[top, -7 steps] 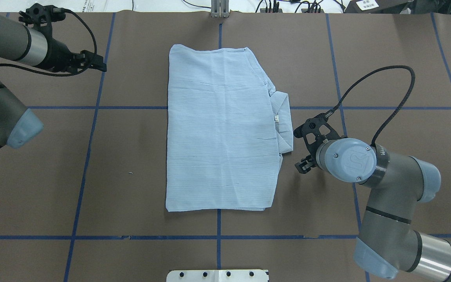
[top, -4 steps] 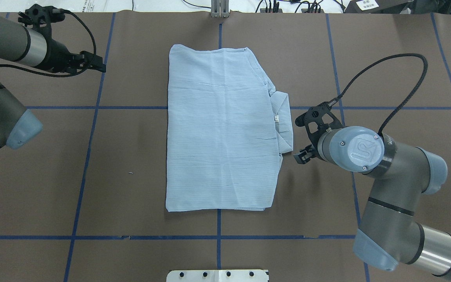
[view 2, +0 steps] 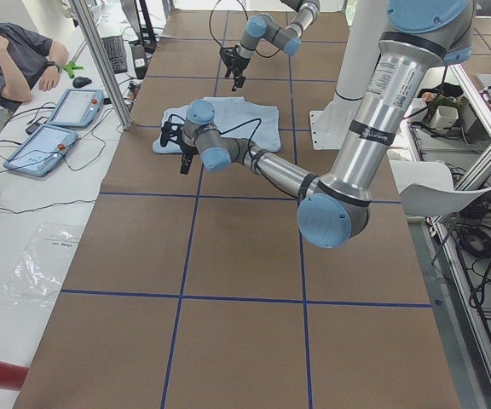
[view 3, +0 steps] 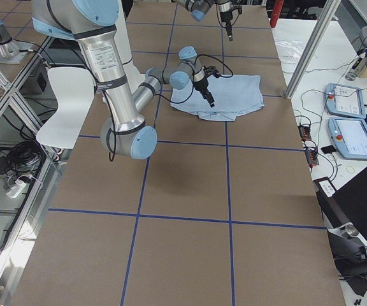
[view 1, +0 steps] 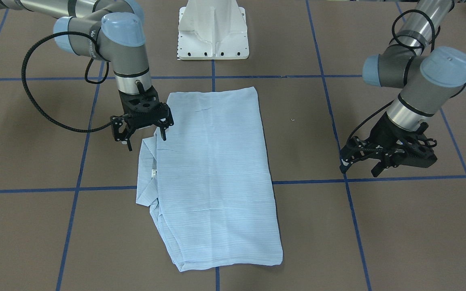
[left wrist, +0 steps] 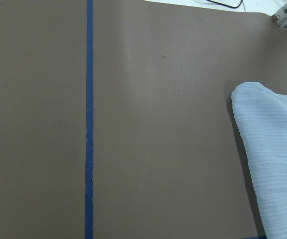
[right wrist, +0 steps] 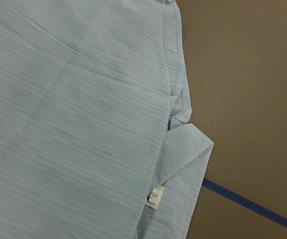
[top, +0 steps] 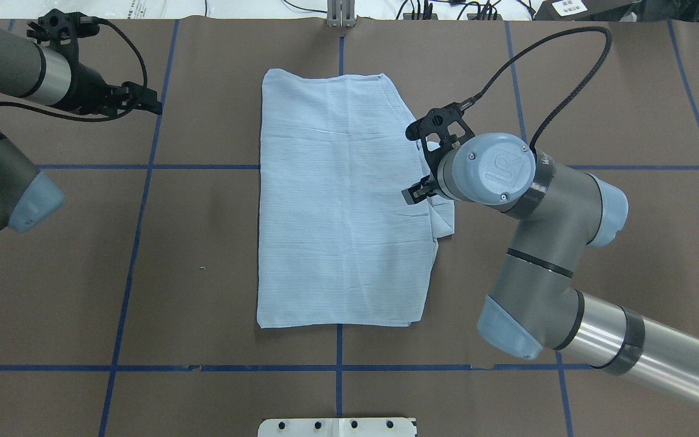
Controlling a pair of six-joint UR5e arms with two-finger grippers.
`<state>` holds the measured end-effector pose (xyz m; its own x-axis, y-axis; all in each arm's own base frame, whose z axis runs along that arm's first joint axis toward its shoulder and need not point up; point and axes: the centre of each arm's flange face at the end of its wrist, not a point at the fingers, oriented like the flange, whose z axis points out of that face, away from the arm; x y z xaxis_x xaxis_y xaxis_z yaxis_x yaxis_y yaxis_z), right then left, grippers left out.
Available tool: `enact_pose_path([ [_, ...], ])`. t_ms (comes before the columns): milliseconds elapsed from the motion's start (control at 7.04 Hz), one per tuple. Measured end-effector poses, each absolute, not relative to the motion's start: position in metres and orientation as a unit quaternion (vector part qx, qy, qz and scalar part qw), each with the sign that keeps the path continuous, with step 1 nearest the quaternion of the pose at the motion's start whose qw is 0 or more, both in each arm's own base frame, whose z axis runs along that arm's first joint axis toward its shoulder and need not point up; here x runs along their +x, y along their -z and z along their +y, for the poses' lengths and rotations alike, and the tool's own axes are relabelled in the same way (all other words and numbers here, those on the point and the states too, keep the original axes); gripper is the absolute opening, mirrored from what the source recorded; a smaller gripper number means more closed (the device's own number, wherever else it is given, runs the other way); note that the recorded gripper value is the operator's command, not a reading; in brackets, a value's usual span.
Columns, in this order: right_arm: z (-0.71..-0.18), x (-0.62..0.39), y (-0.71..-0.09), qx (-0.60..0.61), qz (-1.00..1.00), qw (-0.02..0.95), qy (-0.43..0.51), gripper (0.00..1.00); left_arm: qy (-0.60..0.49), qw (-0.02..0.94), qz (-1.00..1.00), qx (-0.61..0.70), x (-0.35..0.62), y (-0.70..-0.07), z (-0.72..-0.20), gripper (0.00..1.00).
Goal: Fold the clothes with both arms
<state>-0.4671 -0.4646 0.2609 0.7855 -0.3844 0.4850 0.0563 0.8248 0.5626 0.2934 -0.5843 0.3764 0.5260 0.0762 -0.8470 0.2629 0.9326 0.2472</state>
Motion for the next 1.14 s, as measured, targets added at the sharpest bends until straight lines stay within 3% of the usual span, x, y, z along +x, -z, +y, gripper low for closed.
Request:
enact_pose_path([
  [568,-0.510,-0.495,-0.259,0.274,-0.325,0.899,0.108,1.00,0.056,0.856,0.484,0.175,0.293,-0.377,-0.583,1.00],
  [1136,-0.497,-0.487,-0.258,0.213,-0.390,0.892,0.086,1.00,0.077,0.848,0.502,0.155,0.302,-0.364,-0.563,1.00],
])
